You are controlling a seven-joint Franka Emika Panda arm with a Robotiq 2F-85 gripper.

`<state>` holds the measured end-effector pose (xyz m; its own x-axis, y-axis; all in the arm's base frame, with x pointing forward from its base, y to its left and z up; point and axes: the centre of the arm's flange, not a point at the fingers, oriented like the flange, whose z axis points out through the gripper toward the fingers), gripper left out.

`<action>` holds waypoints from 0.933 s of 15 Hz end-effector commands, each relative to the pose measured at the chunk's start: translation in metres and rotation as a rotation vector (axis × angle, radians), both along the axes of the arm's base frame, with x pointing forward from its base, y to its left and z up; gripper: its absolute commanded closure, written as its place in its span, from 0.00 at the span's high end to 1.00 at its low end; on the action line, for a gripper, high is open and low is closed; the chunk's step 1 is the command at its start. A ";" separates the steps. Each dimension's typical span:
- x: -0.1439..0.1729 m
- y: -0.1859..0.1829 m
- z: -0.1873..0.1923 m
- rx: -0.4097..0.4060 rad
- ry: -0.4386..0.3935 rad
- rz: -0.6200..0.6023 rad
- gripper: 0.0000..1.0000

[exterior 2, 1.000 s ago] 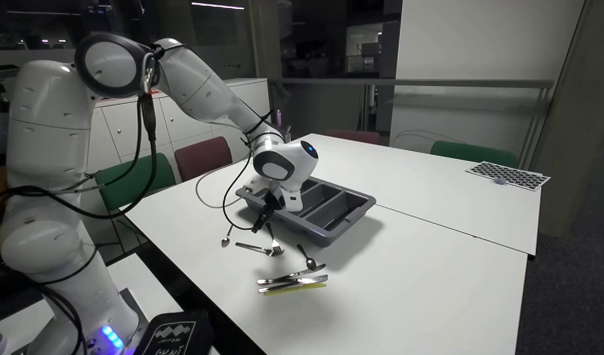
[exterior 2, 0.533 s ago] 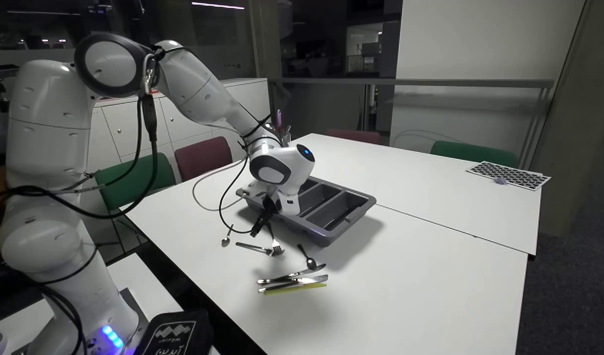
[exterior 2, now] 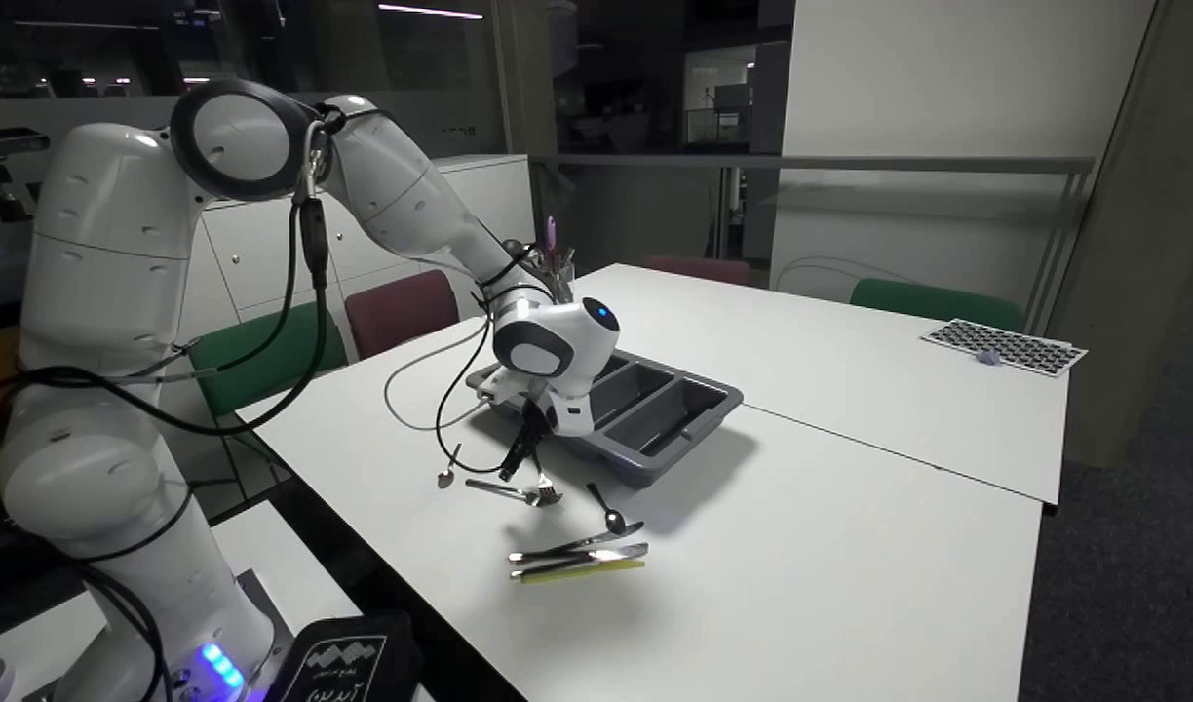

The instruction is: Pick up a fork from the table and put it in the second slot from the right of the utensil holder

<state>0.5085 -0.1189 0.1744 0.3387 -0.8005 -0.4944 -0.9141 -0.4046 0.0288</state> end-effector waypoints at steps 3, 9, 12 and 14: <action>0.007 0.005 -0.011 -0.075 -0.027 -0.024 1.00; 0.000 0.016 -0.013 -0.124 -0.032 -0.037 1.00; -0.003 0.021 -0.015 -0.132 -0.027 -0.033 1.00; -0.007 0.022 -0.018 -0.133 -0.024 -0.029 1.00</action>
<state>0.5127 -0.1023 0.1533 0.3300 -0.8550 -0.4001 -0.9238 -0.3797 0.0494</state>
